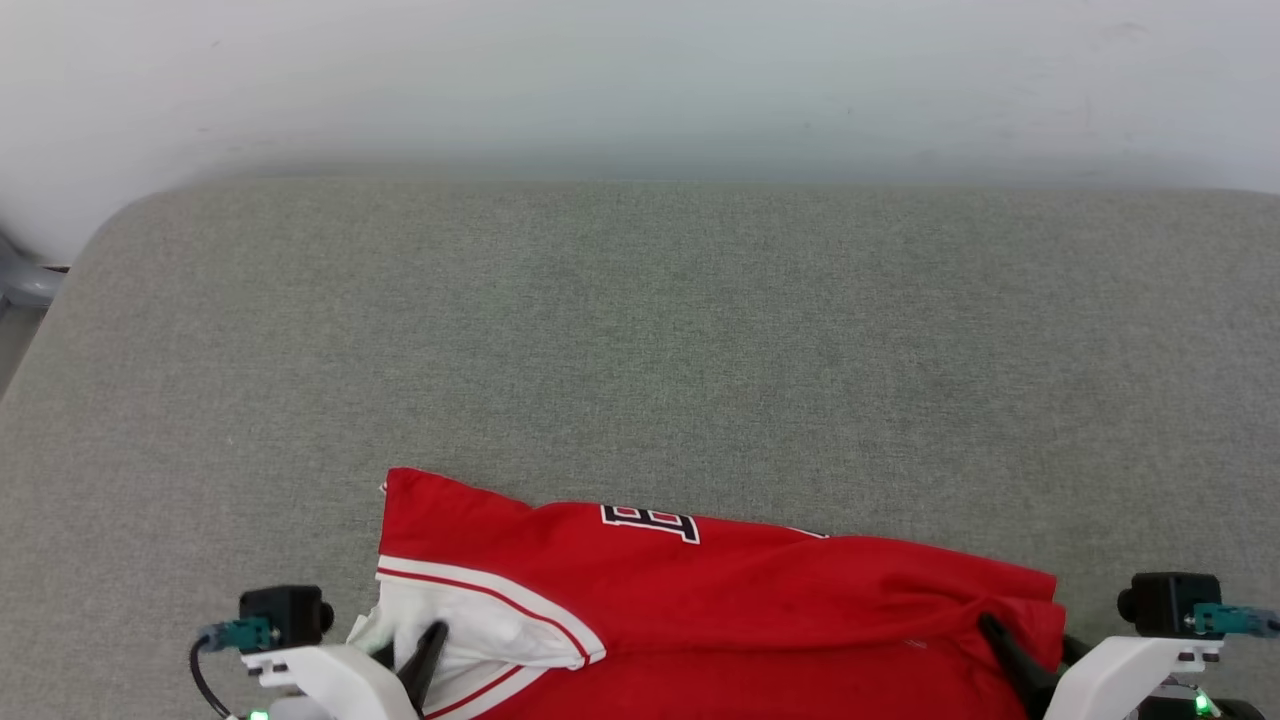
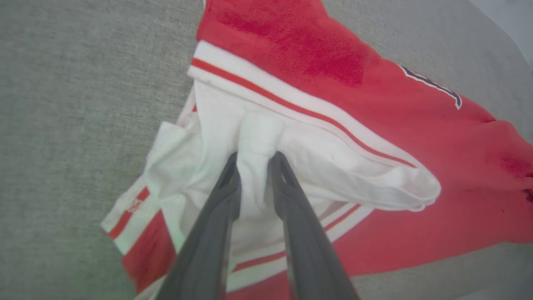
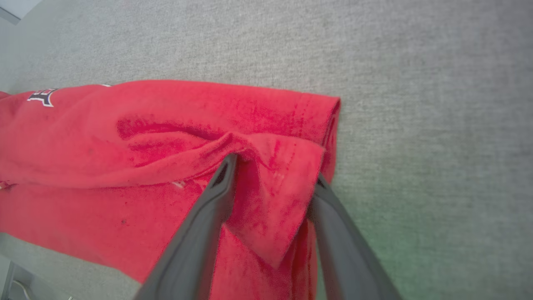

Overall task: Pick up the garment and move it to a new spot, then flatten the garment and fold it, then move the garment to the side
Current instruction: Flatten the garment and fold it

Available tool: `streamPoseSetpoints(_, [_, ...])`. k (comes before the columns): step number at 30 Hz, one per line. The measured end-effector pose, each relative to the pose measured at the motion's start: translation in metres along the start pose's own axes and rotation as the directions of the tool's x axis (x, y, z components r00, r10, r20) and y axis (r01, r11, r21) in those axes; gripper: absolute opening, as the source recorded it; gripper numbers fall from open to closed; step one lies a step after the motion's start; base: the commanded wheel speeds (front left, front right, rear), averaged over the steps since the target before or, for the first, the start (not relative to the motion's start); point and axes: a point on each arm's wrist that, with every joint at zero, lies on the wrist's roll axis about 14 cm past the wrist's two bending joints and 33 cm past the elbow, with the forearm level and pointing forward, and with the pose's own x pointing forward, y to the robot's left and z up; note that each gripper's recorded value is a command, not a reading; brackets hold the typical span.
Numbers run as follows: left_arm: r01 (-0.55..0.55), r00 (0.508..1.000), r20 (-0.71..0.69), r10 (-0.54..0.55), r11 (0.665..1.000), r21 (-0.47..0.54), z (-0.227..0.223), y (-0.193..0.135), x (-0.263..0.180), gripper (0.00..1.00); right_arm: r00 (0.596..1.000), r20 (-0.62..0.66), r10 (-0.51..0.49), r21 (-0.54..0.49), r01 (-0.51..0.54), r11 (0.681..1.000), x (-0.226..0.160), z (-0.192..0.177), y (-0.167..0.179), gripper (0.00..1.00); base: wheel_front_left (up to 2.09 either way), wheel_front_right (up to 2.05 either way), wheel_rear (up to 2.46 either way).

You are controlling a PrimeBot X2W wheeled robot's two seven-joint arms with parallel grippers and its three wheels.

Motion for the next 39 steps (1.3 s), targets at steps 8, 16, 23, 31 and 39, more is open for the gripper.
streamPoseSetpoints(8, [0.016, 0.958, 0.284, -0.038, 0.997, 0.079, 0.066, -0.012, -0.001, 1.0, 0.991, 0.133, -0.007, -0.023, 0.01, 1.0, -0.009, 0.037, -0.005, 1.0, 0.0, 0.0, 0.0])
streamPoseSetpoints(16, [-0.022, 0.828, 0.556, -0.066, 0.989, 0.15, 0.125, -0.029, -0.024, 1.0, 0.993, 0.057, -0.107, -0.051, 0.11, 0.993, -0.034, 0.038, -0.045, 1.0, 0.0, 0.0, 0.0])
streamPoseSetpoints(23, [-0.1, 0.721, 0.69, -0.06, 0.977, 0.19, 0.157, -0.038, -0.051, 1.0, 0.997, -0.039, -0.071, -0.044, 0.07, 0.997, -0.029, 0.022, -0.03, 1.0, 0.0, 0.0, 0.0])
streamPoseSetpoints(31, [-0.154, 0.699, 0.715, -0.031, 0.969, 0.193, 0.152, -0.028, -0.061, 1.0, 0.986, -0.166, 0.004, -0.01, -0.005, 1.0, -0.002, -0.008, -0.002, 1.0, 0.0, 0.0, 0.0])
streamPoseSetpoints(39, [-0.168, 0.714, 0.7, -0.021, 0.965, 0.201, 0.145, -0.024, -0.055, 1.0, 0.965, -0.259, 0.043, -0.001, -0.045, 0.999, 0.011, -0.027, 0.009, 0.0, 0.0, 0.0, 0.0])
